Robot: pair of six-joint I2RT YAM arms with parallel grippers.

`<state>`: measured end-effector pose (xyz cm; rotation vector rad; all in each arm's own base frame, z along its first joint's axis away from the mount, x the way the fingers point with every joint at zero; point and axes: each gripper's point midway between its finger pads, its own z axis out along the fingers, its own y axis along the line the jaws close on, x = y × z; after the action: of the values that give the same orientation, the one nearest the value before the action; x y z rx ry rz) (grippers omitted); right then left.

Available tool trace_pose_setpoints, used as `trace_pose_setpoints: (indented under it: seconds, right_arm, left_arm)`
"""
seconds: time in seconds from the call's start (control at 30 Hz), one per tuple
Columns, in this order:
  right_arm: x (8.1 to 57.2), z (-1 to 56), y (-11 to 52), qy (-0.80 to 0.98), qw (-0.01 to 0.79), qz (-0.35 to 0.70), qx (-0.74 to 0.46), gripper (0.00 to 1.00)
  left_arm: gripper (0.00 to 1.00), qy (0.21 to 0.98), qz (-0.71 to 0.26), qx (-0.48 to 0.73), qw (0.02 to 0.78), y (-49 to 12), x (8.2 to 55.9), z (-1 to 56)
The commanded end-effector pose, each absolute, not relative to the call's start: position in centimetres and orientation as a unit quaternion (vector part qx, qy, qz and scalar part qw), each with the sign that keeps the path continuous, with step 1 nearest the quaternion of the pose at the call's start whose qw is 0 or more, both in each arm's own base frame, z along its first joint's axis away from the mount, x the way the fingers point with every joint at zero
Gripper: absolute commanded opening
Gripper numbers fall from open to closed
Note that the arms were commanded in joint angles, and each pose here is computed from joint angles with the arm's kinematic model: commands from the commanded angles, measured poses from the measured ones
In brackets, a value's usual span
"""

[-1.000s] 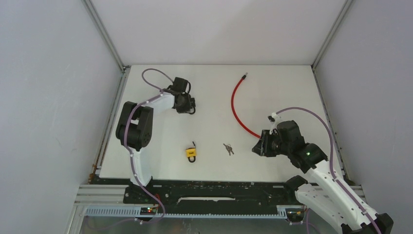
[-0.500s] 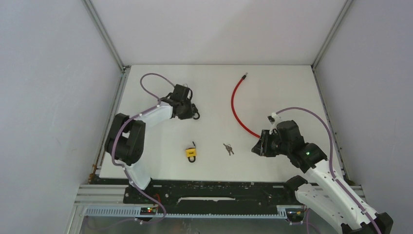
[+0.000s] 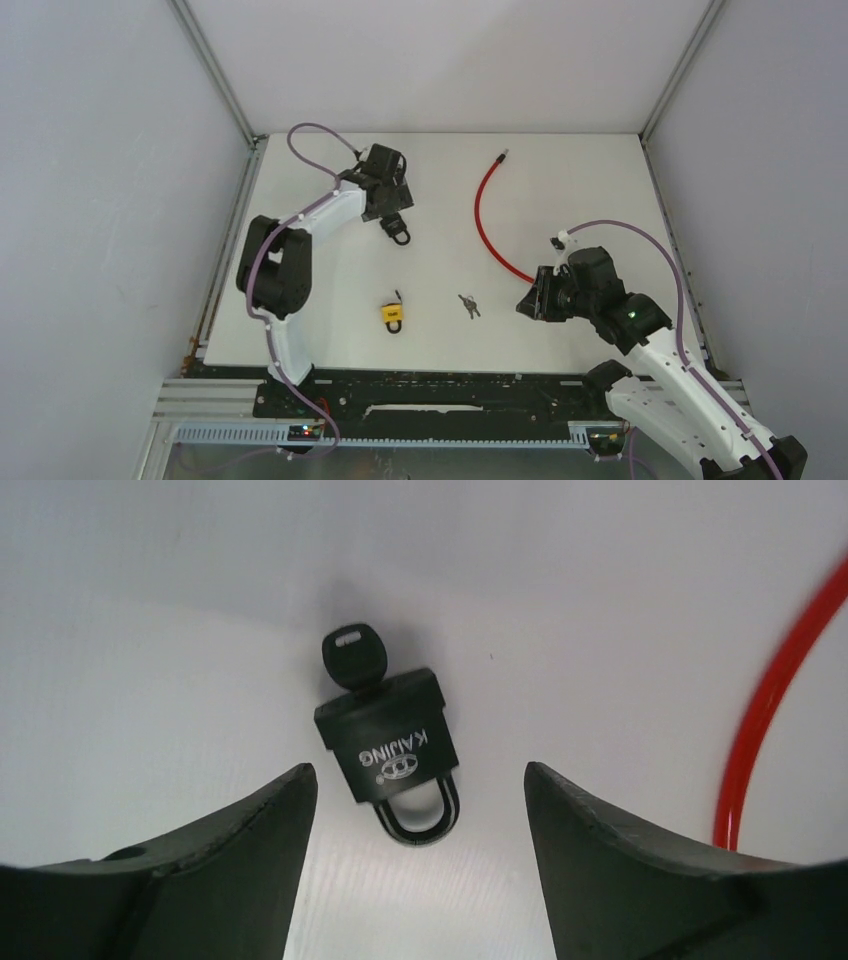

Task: Lock with the key
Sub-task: Move the lock to the center of the board.

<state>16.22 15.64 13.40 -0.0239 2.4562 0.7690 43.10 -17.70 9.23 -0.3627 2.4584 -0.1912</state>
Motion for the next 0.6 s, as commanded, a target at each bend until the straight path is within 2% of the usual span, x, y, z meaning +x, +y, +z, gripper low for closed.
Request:
trace_pose_setpoints:
  seconds: [0.0, 0.27, 0.47, 0.57]
  right_arm:
    - [16.5, 13.8, 15.9, 0.910, 0.290, 0.295, -0.011, 0.31]
    - [16.6, 13.7, 15.8, 0.911, 0.291, 0.292, -0.011, 0.31]
    - [16.8, 13.7, 15.7, 0.912, 0.293, 0.288, -0.013, 0.31]
    - [16.8, 13.7, 15.8, 0.911, 0.294, 0.289, -0.014, 0.31]
  left_arm:
    - [0.78, 0.932, -0.031, -0.188, 0.310, -17.2, 44.3, 8.3]
    - [0.75, 0.936, 0.015, -0.195, 0.293, -16.7, 45.6, 6.9]
    - [0.69, 0.942, 0.006, -0.196, 0.273, -17.4, 45.4, 5.3]
    - [0.70, 0.945, 0.006, -0.196, 0.262, -17.5, 45.2, 4.5]
